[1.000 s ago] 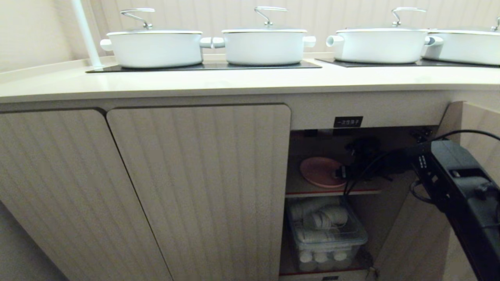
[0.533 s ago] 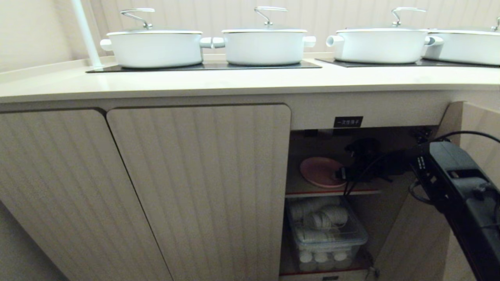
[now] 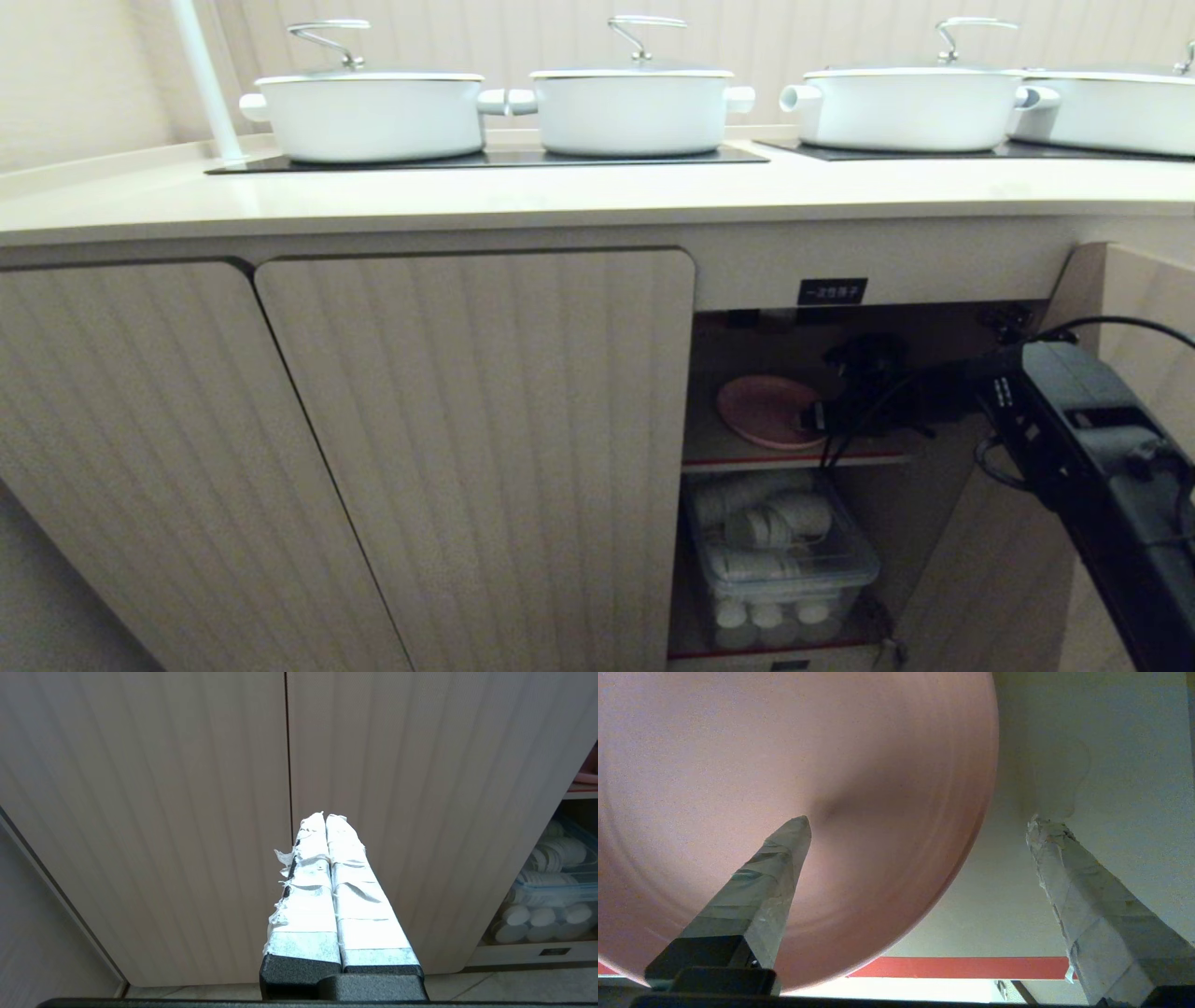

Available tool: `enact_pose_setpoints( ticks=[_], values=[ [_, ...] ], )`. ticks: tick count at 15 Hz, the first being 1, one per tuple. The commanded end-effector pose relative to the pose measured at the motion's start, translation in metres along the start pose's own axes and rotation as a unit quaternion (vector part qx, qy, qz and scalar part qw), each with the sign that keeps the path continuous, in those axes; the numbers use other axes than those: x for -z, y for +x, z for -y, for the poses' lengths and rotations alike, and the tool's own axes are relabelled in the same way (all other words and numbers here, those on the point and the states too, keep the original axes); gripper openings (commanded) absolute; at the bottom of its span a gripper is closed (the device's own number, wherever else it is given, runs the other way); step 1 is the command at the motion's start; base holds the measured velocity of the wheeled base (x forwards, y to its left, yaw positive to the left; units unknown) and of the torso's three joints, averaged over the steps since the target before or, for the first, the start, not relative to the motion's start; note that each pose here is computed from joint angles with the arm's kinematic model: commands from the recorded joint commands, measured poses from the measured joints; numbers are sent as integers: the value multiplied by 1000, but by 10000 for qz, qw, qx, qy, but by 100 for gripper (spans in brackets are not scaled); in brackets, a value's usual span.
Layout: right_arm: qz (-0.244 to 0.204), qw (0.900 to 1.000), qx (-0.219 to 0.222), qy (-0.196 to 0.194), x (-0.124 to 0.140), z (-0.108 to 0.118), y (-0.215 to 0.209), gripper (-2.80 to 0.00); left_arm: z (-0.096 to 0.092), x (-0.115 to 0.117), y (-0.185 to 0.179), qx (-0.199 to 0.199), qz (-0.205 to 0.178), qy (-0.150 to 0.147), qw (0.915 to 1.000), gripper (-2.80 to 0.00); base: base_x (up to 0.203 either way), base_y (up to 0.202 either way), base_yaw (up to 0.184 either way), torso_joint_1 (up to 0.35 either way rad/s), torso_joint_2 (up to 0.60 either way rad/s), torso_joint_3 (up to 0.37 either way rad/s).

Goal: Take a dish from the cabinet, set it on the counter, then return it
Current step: Take the plate from the cabinet

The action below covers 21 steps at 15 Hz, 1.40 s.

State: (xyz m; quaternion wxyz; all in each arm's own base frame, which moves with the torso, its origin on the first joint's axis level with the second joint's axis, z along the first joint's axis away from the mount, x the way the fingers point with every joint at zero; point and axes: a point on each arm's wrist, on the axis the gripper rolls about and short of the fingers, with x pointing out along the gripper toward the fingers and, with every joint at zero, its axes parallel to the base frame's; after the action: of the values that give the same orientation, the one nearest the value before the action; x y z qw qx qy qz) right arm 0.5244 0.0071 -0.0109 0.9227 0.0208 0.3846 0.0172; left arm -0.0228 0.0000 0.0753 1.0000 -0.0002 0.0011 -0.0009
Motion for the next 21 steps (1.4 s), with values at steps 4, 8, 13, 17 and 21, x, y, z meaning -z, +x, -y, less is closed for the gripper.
enact_pose_setpoints(
  ticks=[4, 8, 13, 17, 21],
  values=[
    [-15, 10000, -3, 0, 2, 0, 3, 0, 0, 0, 0, -9, 3, 1, 10000, -280, 0, 0, 0, 0, 0, 0],
    [-29, 10000, -8, -7, 3, 0, 5, 0, 0, 0, 0, 4, 3, -6, 10000, -280, 0, 0, 0, 0, 0, 0],
    [143, 9998, -120, -11, 2, -2, 8, 0, 0, 0, 0, -4, 3, -6, 10000, -280, 0, 0, 0, 0, 0, 0],
    [142, 9998, -137, -27, 2, -2, 8, 0, 0, 0, 0, 2, 3, 1, 10000, -280, 0, 0, 0, 0, 0, 0],
    [143, 9998, -135, -27, 2, -2, 8, -280, 0, 0, 0, -1, 3, 2, 10000, -280, 0, 0, 0, 0, 0, 0]
  ],
)
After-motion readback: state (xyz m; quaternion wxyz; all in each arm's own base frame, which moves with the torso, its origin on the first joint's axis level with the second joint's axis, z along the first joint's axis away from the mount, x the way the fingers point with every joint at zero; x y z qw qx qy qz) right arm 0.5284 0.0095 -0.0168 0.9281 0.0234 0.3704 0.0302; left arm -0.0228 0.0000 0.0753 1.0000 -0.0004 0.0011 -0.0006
